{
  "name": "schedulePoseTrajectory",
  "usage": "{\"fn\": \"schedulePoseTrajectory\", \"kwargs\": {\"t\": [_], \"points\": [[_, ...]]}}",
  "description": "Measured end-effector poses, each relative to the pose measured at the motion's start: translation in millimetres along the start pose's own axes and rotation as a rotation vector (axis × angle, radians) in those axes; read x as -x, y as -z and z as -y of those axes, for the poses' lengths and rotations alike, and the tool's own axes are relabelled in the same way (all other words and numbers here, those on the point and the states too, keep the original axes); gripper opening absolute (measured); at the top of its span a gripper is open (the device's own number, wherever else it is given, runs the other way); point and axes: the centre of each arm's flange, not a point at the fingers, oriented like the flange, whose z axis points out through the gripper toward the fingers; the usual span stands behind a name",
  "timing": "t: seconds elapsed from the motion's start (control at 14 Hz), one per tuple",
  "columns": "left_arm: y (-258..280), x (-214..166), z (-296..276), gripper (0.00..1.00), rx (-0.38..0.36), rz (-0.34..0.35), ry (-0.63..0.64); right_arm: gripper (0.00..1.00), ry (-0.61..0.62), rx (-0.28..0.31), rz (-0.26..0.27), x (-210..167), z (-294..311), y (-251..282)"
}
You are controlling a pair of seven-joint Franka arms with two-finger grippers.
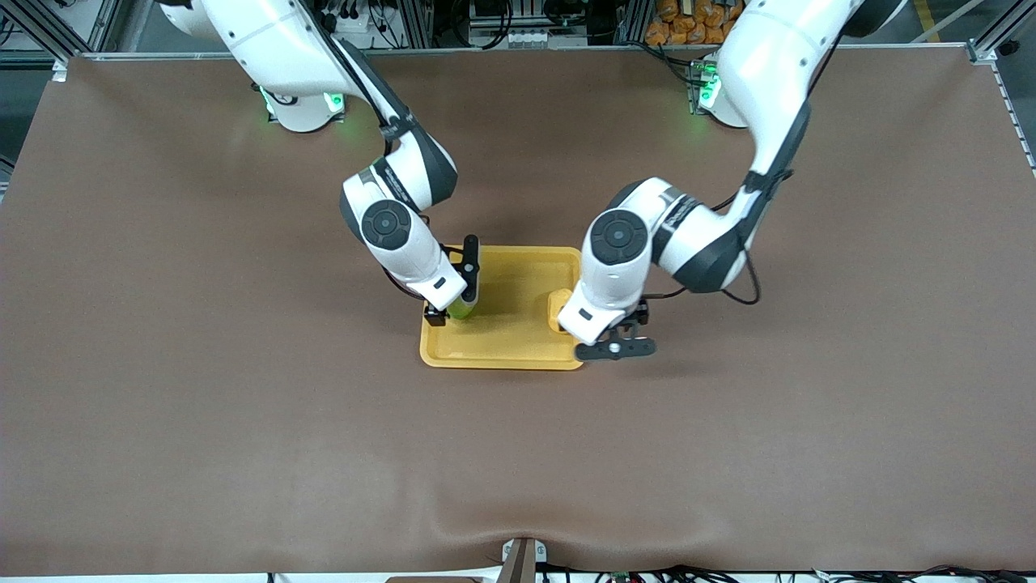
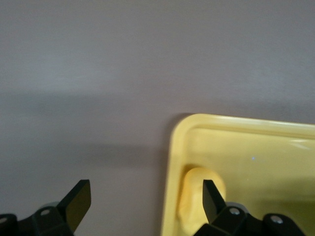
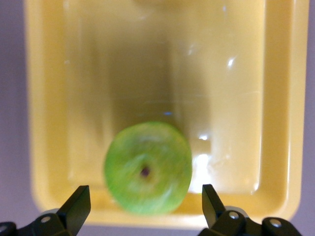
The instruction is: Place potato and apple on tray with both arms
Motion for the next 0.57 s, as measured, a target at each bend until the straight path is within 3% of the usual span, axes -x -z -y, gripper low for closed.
{"fn": "schedulePoseTrajectory", "kwargs": {"t": [0.14, 0.29, 0.57], "points": [[35, -18, 32, 1.0, -0.007, -0.028, 0.04, 1.0, -0.017, -0.003, 0.001, 6, 0, 30], [64, -41, 76, 1.0, -0.013, -0.05, 0.032, 1.0, -0.104, 0.001, -0.015, 40, -18, 59], [108, -73, 171, 1.0, -0.046, -0.06, -0.028, 1.0, -0.393, 0.058, -0.076, 200, -86, 117]]}}
